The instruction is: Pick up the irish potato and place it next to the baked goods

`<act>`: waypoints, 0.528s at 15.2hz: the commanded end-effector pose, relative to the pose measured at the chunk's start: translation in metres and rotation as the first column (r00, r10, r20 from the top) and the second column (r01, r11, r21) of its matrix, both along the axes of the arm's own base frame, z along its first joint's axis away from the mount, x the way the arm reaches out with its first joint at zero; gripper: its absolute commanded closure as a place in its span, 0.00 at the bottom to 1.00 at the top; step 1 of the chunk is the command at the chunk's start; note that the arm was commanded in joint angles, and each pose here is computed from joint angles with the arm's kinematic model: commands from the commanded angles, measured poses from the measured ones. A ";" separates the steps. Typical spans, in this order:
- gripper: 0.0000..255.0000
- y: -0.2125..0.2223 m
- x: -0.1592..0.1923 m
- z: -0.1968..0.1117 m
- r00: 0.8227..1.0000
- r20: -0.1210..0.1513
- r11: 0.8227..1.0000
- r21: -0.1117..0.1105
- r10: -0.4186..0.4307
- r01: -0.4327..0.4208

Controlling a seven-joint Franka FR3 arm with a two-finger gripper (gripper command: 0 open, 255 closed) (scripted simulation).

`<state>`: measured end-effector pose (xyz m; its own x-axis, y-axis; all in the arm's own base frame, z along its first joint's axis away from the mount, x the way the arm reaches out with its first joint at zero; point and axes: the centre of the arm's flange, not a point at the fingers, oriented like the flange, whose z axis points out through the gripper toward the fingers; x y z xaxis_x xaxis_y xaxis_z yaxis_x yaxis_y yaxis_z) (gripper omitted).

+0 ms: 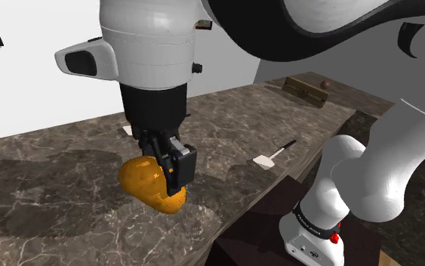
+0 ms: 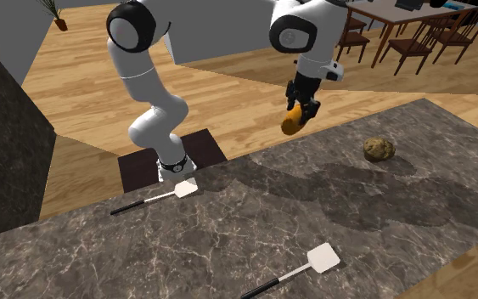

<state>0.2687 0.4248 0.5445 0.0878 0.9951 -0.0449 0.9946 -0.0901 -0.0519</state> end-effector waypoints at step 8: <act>1.00 0.117 -0.019 0.000 1.000 -0.001 1.000 0.001 -0.001 0.001</act>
